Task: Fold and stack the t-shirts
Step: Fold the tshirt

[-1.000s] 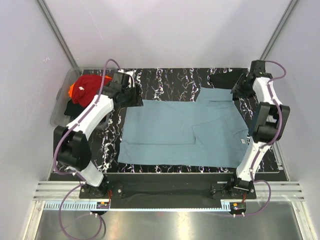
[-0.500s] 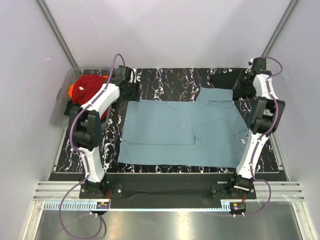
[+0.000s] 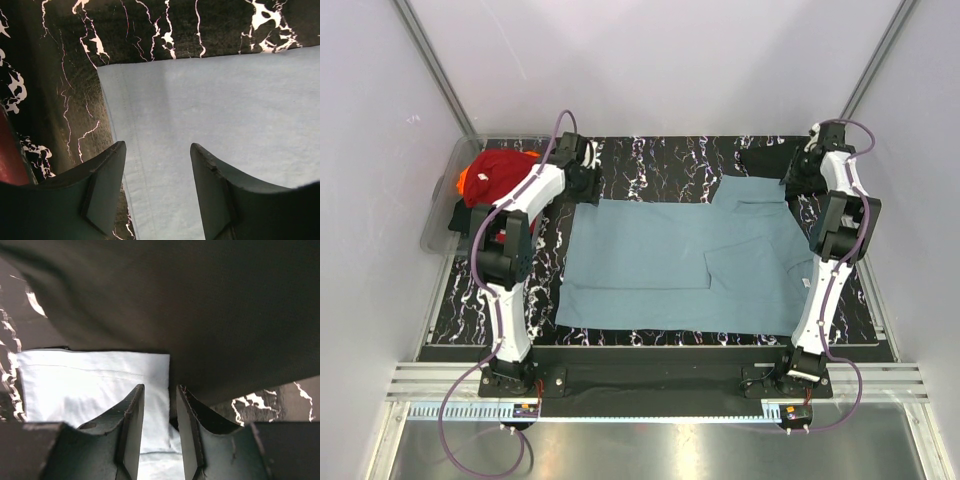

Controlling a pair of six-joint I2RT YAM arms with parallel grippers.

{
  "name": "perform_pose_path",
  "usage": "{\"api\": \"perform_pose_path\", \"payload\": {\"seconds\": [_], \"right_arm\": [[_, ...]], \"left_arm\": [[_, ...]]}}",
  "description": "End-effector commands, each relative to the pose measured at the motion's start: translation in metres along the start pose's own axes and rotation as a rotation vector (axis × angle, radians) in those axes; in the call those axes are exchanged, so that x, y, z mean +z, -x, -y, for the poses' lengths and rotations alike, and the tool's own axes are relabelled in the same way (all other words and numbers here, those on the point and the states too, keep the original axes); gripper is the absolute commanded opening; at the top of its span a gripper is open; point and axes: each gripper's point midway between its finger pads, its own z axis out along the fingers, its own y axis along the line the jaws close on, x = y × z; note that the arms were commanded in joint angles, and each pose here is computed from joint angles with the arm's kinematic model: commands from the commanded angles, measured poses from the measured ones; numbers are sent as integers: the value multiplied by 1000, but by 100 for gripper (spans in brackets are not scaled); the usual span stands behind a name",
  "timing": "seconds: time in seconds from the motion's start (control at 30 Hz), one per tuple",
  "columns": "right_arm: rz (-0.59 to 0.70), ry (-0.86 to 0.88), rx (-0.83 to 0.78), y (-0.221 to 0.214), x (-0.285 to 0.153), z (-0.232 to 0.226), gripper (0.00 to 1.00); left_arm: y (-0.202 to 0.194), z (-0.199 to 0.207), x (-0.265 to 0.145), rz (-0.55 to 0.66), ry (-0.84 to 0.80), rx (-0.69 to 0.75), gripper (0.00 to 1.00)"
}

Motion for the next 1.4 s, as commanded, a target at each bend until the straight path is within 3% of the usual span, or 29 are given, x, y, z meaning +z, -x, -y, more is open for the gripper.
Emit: {"api": "perform_pose_path", "payload": {"seconds": [0.0, 0.7, 0.93, 1.23, 1.37], "right_arm": [[38, 18, -47, 15, 3, -1, 39], [64, 37, -70, 25, 12, -2, 33], [69, 81, -6, 30, 17, -11, 25], [57, 76, -2, 27, 18, -10, 29], [58, 80, -19, 28, 19, -10, 19]], "left_arm": [[27, -5, -7, 73, 20, 18, 59], [43, -23, 4, 93, 85, -7, 58], [45, -34, 6, 85, 88, -15, 57], [49, -23, 7, 81, -22, 80, 58], [42, -17, 14, 63, -92, 181, 58]]}}
